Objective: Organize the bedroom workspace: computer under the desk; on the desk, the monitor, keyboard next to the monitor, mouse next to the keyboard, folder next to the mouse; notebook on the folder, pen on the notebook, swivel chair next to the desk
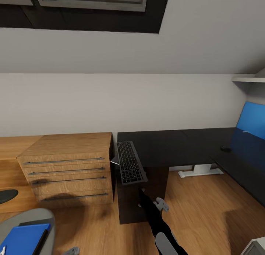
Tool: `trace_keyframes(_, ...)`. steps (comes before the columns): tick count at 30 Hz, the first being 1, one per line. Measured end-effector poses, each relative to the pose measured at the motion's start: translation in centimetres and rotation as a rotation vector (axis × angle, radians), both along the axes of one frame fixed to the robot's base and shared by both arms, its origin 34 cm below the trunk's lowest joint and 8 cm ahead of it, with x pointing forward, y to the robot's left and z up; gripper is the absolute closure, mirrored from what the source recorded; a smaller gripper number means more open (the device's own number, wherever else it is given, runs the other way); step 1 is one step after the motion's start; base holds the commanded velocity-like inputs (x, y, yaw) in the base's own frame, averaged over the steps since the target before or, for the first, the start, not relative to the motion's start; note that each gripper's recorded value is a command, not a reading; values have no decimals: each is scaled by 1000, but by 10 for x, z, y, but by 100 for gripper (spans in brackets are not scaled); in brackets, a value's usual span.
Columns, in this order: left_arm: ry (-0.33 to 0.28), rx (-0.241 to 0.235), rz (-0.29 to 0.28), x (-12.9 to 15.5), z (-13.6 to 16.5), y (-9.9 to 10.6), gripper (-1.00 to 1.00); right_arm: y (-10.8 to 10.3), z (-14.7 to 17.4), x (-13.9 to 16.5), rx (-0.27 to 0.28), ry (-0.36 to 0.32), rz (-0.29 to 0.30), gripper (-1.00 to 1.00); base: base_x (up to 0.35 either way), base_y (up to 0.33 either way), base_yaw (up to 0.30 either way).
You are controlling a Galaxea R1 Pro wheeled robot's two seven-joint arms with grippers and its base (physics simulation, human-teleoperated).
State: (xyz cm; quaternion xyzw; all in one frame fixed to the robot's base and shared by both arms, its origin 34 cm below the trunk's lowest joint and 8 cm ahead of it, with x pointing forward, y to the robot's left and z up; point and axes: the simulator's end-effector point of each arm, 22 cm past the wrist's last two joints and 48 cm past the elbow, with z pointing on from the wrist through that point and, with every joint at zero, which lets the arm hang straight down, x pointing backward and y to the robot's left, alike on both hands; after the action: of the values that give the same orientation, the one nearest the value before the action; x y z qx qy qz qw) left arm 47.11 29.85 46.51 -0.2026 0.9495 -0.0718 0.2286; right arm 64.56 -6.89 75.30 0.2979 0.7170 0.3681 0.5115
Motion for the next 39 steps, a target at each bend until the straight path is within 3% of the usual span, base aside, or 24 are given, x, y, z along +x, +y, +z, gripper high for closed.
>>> trace_keyframes(26,0,-1,3,0,0,1,-100,3,2,0,0,-5,8,-100,0,1,0)
trace_keyframes(39,0,-1,1,0,0,0,-100,0,0,0,-4,-3,3,-100,0,113,0)
